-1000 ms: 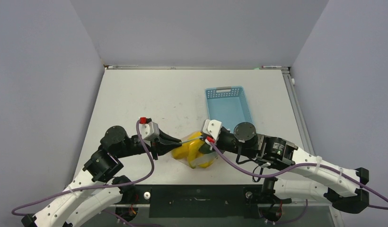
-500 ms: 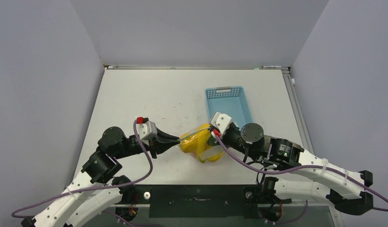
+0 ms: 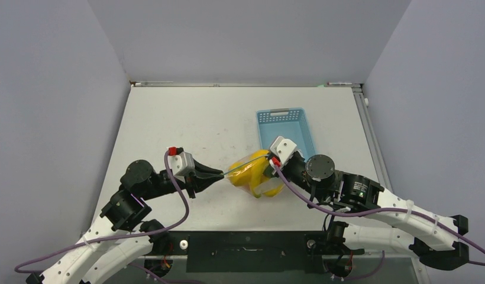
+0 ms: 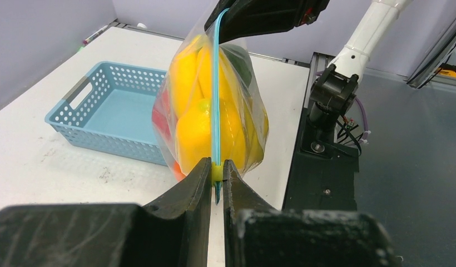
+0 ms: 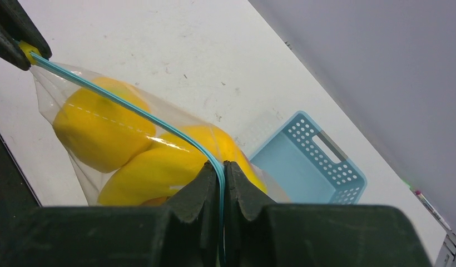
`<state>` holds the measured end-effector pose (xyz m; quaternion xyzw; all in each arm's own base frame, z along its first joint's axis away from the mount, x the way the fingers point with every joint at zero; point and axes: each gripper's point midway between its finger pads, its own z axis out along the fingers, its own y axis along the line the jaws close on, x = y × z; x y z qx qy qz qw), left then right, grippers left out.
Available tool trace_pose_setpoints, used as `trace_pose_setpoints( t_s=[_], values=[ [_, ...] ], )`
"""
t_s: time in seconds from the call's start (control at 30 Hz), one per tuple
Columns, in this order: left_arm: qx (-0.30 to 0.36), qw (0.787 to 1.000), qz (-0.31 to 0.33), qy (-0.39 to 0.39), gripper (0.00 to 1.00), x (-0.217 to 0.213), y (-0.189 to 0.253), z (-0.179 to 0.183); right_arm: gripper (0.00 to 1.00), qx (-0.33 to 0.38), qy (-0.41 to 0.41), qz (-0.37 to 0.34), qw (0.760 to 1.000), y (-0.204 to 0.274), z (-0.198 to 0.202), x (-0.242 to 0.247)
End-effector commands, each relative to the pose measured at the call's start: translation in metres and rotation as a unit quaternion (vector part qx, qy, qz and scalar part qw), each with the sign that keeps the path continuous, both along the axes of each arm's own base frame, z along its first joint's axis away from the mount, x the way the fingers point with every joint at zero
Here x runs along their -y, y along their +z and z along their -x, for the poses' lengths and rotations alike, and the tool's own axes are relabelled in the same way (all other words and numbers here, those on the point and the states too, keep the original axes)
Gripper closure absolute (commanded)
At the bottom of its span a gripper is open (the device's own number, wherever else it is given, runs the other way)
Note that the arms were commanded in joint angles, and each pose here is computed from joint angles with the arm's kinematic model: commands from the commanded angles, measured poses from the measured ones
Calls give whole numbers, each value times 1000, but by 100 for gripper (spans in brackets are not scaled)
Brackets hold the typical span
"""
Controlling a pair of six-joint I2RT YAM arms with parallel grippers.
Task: Place the food in the zip-top bag and seal the zipper
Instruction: Zip the zipper food storage bag at the center of the board.
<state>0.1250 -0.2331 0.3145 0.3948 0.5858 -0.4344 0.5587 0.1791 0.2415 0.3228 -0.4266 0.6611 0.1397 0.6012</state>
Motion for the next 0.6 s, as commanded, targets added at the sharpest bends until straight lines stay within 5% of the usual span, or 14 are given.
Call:
trace_pose_setpoints(
  t_s=[0.0,0.2,0.57],
  values=[
    [3,1000,0,5,100,-6,2,3,95,44,-93,-49,994,38,-20,32],
    [3,1000,1,13,99,-7,3,1,95,37,-68,-43,996,34,-17,22],
    [12,998,17,59,44,-18,8,-8,95,14,18,2,1000,15,-4,-11]
  ],
)
